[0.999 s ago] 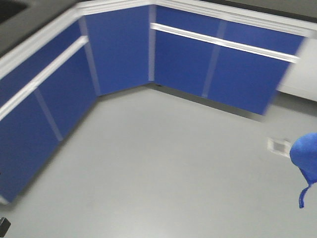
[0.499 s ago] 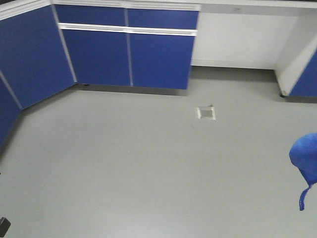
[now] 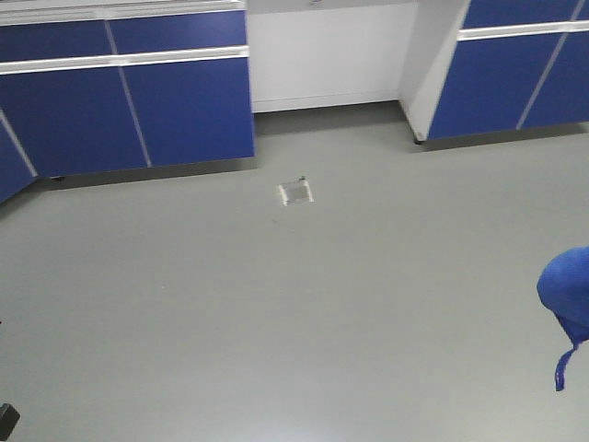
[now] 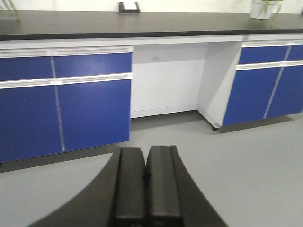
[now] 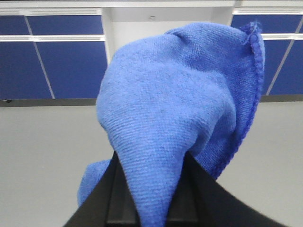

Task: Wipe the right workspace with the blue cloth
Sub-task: 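Drive the base to the other counter holding the cloth in the right gripper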

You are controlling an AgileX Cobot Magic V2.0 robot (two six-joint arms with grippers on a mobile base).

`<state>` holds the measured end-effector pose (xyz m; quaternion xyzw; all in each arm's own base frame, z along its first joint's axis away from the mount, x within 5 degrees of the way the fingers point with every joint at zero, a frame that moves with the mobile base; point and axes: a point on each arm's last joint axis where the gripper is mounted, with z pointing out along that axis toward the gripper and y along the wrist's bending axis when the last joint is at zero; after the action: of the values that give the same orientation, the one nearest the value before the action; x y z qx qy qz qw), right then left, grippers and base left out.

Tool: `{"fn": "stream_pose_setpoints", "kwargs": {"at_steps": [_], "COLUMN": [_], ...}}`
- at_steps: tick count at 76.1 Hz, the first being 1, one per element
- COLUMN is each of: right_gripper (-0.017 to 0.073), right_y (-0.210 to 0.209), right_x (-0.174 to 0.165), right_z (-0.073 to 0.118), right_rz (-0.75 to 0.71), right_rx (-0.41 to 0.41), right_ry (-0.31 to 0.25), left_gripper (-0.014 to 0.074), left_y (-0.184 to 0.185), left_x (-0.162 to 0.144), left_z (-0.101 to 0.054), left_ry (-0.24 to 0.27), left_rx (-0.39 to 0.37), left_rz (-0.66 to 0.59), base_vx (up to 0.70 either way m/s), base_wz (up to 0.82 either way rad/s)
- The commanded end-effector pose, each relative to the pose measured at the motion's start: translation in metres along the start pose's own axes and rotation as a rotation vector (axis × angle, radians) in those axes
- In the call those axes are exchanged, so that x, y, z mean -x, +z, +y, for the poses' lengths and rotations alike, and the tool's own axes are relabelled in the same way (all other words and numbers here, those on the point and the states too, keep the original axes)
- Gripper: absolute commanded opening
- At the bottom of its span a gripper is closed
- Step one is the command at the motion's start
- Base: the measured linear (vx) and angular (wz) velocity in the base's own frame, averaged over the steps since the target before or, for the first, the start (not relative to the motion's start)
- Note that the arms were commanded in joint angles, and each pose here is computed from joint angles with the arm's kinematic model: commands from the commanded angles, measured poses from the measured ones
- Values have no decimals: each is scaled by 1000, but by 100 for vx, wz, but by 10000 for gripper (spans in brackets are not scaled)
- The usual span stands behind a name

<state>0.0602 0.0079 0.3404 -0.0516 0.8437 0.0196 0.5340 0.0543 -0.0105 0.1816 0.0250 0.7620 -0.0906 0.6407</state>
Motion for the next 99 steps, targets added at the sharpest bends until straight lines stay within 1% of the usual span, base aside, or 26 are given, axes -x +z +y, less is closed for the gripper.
{"fn": "stream_pose_setpoints", "kwargs": {"at_steps": [1, 43, 77, 99], "right_gripper": [-3, -3, -3, -3], "right_y": [-4, -4, -4, -4], "right_x": [14, 13, 13, 13], "right_z": [-1, -1, -1, -1], "right_rz": [-92, -86, -85, -85], "right_rx": [-14, -13, -13, -13], "right_ry": [-5, -5, -5, -5], "left_gripper": [-6, -6, -6, -6], "left_y": [-3, -3, -3, -3], "left_x": [15, 15, 15, 15], "left_z": [-1, -1, -1, -1], "left_ry": [-7, -7, -7, -7], "left_rx": [-9, -9, -9, -9], "left_rz": [-105, -105, -105, -105], "base_vx": [-5, 6, 22, 30], "base_wz": [-40, -40, -64, -35]}}
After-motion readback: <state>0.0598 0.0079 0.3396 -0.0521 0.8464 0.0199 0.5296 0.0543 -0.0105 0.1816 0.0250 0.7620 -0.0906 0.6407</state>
